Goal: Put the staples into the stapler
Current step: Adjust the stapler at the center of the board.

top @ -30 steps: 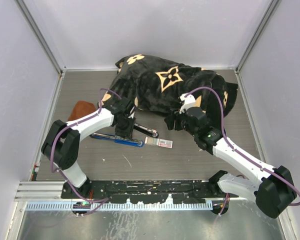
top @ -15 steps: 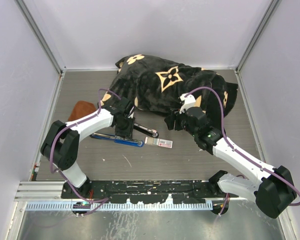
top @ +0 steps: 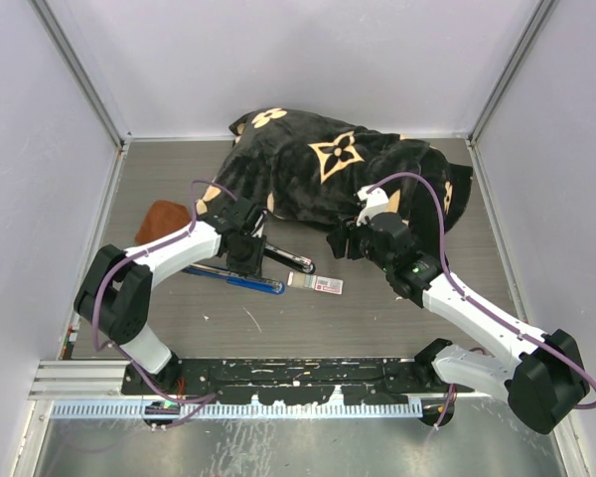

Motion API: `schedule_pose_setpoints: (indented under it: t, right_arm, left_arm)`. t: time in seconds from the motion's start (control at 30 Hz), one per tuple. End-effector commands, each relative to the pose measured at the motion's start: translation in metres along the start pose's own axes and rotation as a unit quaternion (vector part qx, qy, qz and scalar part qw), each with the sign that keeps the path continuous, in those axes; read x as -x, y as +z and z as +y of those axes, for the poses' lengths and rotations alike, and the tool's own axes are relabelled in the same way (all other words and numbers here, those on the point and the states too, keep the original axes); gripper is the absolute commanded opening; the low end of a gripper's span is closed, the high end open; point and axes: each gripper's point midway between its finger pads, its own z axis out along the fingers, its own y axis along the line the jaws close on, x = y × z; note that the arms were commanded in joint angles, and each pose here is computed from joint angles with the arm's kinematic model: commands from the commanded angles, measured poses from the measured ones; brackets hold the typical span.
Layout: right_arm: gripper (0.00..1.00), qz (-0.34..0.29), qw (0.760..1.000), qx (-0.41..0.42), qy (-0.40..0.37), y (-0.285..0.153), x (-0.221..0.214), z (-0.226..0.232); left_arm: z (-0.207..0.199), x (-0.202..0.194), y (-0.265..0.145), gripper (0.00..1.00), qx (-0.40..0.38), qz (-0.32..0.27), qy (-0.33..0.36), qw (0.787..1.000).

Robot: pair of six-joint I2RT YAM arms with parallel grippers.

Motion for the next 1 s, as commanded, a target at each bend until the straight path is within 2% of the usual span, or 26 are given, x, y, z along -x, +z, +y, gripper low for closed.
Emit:
schedule_pose_setpoints:
  t: [0.0, 0.27, 0.4, 0.6, 0.97]
  right_arm:
    - [0.62, -0.031, 0.999, 0.011, 0.009, -0.003, 0.019, 0.006]
    - [0.62, -0.029, 0.999, 0.011, 0.009, -0.002, 0.018, 0.006]
    - [0.62, -0.026, 1.000, 0.011, 0.010, -0.001, 0.016, 0.006]
    - [0.62, -0.027, 1.000, 0.012, 0.009, -0.002, 0.017, 0.006]
    - [0.62, -0.027, 1.000, 0.011, 0.010, -0.002, 0.017, 0.006]
  left_arm:
    - [0.008, -0.014, -0.001, 0.32, 0.010, 0.016, 0.000, 1.000]
    - [0.010, -0.015, -0.003, 0.32, 0.012, 0.021, 0.011, 1.000]
    - [0.004, -0.011, -0.009, 0.31, -0.010, 0.010, 0.034, 0.999]
    - [0.006, -0.018, -0.011, 0.31, -0.013, 0.035, 0.070, 0.997]
    - [-0.002, -0.027, -0.020, 0.30, -0.044, 0.027, 0.126, 0.991]
